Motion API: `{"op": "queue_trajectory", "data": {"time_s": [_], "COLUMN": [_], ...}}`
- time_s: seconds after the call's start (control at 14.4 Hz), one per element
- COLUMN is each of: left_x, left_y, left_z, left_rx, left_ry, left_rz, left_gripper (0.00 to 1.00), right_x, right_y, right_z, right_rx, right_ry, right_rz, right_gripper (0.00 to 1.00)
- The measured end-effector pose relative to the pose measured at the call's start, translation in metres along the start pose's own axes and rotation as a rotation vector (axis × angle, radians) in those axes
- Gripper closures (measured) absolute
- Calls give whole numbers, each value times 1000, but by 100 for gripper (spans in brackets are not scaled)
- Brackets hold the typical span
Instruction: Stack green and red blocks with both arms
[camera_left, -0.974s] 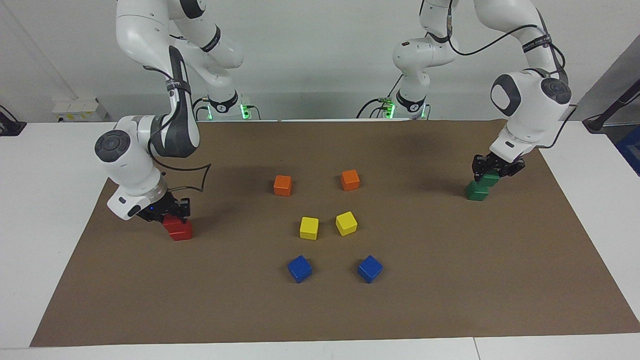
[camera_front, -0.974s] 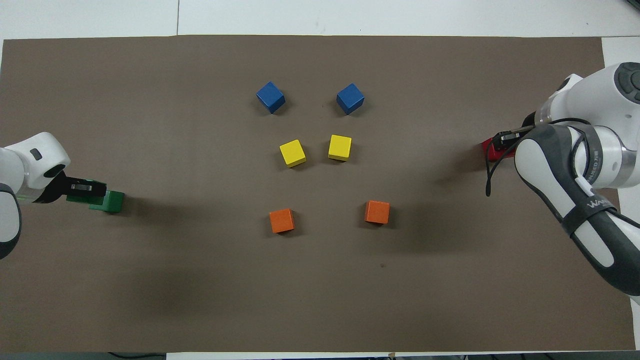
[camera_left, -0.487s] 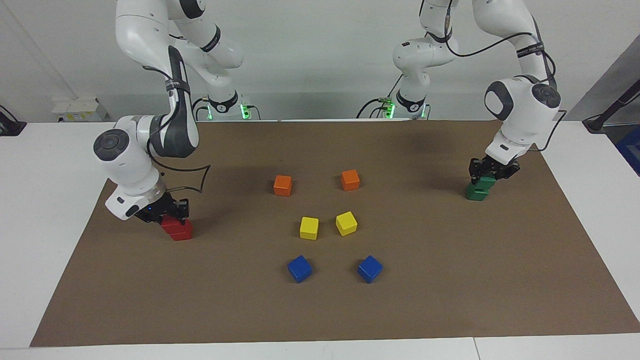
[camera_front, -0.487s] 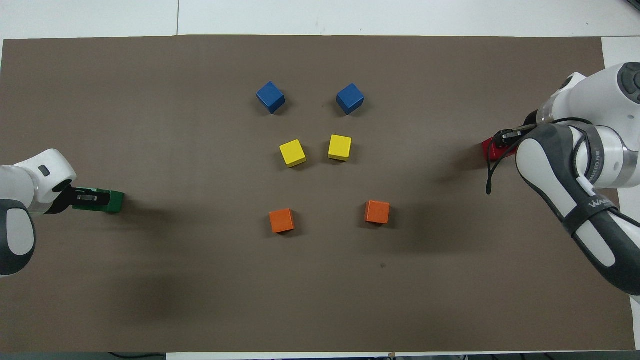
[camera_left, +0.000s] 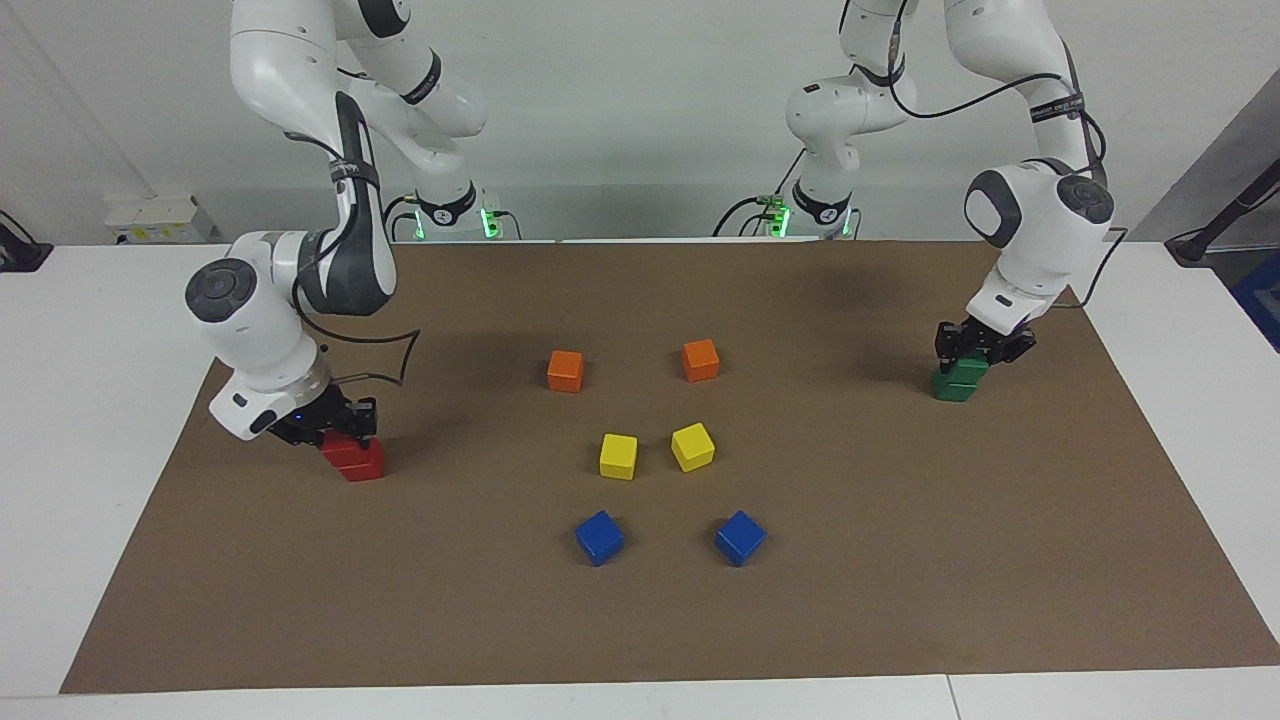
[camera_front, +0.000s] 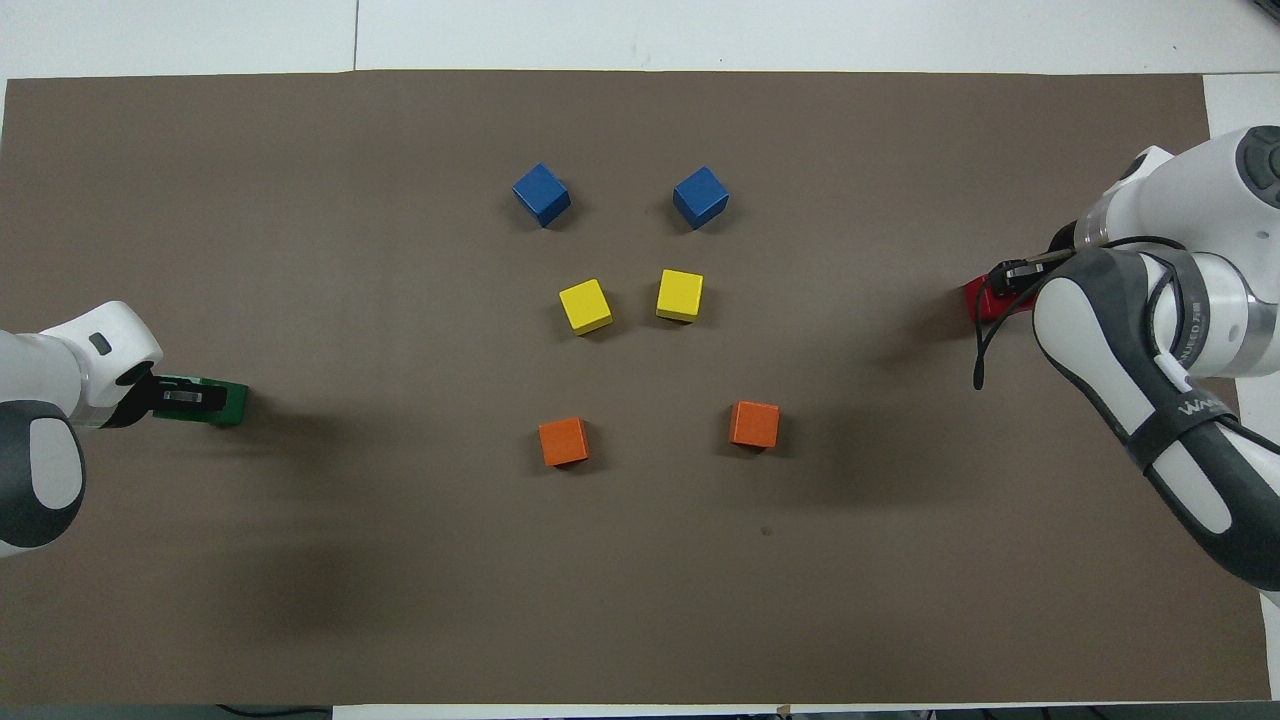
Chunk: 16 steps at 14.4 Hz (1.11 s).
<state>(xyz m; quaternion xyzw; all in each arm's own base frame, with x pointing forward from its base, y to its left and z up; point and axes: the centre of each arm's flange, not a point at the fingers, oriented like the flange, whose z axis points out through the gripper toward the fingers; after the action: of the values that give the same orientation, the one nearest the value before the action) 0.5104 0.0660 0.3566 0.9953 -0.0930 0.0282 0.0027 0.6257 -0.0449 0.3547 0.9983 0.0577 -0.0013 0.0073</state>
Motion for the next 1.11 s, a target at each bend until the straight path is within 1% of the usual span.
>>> {"op": "queue_trajectory", "data": {"time_s": [0.35,1.11], "left_x": [-2,-1], "left_y": [-5,-8], "left_z": [0,3], "left_rx": [1,11], "left_ry": [2,29], "left_rz": [6,9], "left_gripper": [45,45], "right_x": [1,2], "right_y": [-1,-5], "right_z": [0,-1], "right_rx": [0,0], "right_ry": [4,11], "right_rz": [-2,-8], "right_gripper": [46,46]}}
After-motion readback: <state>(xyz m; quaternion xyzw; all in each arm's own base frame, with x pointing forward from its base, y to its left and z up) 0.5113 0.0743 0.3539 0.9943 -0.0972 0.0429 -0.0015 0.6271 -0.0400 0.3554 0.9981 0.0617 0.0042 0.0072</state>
